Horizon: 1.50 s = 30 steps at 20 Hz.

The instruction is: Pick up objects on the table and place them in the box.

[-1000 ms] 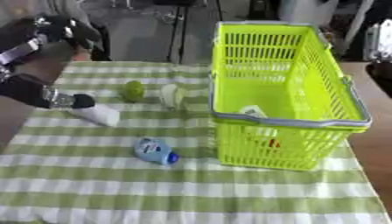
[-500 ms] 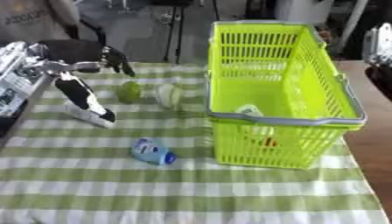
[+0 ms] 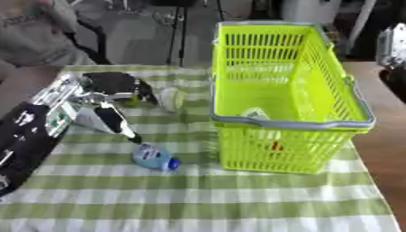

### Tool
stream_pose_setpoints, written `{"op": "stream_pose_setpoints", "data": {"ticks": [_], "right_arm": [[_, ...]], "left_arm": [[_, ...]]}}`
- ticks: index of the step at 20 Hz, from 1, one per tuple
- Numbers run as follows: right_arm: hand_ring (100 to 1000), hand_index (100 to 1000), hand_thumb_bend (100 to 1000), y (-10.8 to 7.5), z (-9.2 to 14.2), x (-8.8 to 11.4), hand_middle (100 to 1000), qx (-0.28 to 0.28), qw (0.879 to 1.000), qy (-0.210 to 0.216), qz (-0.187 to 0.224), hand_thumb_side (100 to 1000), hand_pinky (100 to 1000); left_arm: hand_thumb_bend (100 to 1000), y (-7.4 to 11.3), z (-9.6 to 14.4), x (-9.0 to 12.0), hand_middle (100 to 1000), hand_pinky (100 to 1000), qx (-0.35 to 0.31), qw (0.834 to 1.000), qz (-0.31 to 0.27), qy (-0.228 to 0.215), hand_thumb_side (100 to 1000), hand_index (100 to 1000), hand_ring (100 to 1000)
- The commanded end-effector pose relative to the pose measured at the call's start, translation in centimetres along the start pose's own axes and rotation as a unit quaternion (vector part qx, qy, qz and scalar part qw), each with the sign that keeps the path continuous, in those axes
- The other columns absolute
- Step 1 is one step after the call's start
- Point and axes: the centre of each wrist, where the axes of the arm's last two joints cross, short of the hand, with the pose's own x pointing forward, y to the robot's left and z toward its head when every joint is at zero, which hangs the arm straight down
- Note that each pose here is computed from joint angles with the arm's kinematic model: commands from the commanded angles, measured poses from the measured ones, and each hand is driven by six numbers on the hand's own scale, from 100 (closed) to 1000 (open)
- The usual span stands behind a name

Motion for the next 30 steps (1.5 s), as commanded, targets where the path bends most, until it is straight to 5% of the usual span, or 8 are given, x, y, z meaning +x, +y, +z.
{"op": "stream_pose_setpoints", "data": {"ticks": [1, 18, 30], "right_arm": [[581, 825, 100, -0.4, -0.6, 0.6, 637, -0.002, 1.000, -0.018, 0.000, 532, 591], [580, 826, 100, -0.4, -0.7, 0.7, 637, -0.001, 1.000, -0.020, -0.001, 533, 591], [580, 827, 100, -0.5, -0.7, 0.6, 636, -0.002, 1.000, -0.019, -0.001, 533, 590]], "left_arm": [[846, 0.2, -0.5, -0.1, 693, 676, -0.015, 0.999, -0.022, -0.019, 538, 834, 704], [845, 1.0, -1.2, 0.7, 641, 678, -0.101, 0.990, -0.030, -0.098, 506, 823, 676], [850, -0.8, -1.9, 1.3, 623, 677, -0.155, 0.981, -0.036, -0.111, 489, 821, 670]]}}
